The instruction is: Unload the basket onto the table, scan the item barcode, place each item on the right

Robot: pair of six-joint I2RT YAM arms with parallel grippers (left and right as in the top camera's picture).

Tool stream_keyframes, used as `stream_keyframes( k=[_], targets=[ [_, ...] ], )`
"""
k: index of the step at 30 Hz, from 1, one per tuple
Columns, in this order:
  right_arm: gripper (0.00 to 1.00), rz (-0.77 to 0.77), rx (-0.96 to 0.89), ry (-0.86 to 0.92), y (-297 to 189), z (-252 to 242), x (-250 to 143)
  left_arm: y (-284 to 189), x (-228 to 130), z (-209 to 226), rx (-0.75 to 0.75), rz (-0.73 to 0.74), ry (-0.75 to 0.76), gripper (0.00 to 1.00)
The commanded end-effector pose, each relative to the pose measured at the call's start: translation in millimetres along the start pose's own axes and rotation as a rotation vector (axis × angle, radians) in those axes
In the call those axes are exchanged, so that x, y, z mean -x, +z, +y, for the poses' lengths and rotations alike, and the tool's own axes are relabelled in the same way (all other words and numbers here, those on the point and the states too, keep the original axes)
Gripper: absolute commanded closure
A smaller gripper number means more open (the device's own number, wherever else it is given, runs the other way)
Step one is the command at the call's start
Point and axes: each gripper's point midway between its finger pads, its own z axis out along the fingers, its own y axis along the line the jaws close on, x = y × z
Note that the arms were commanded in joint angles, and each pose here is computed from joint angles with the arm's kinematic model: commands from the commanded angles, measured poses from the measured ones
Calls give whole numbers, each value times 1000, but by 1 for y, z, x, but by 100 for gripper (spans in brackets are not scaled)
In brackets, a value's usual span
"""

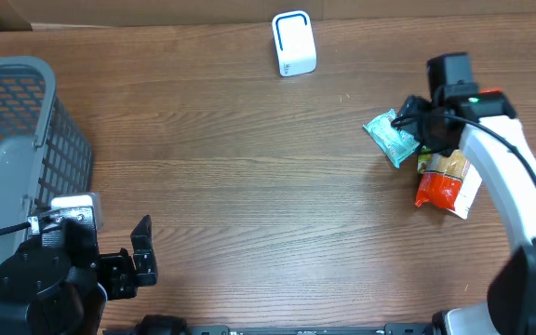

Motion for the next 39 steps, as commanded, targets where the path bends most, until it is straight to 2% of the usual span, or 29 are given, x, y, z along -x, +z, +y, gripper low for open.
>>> stream_keyframes(
  k=[1, 7, 12, 14, 21, 26, 35, 39],
  targets=[
    [21, -72, 191, -200, -73, 34, 8, 1, 0, -1, -4, 2, -10, 1],
    [10, -92, 230, -309, -132, 24, -19, 1, 0, -1, -4, 3, -9, 0],
    [7, -174, 297, -316, -188, 12, -40, 1, 0, -1, -4, 3, -10, 0],
    [0, -211, 337, -321, -210, 8, -50, 1, 0, -1, -4, 2, -9, 0],
    [0, -335, 402, -329, -260, -9, -72, 1, 0, -1, -4, 2, -10, 0],
    [0, -334, 373, -323, -265, -24, -84, 1, 0, -1, -4, 2, -10, 0],
    [0, -377, 302, -322, -263, -32, -76, 1, 0, -1, -4, 3, -9, 0],
    [0, -442, 289, -316, -259, -31, -64, 1, 0, -1, -4, 3, -10, 0]
  ],
)
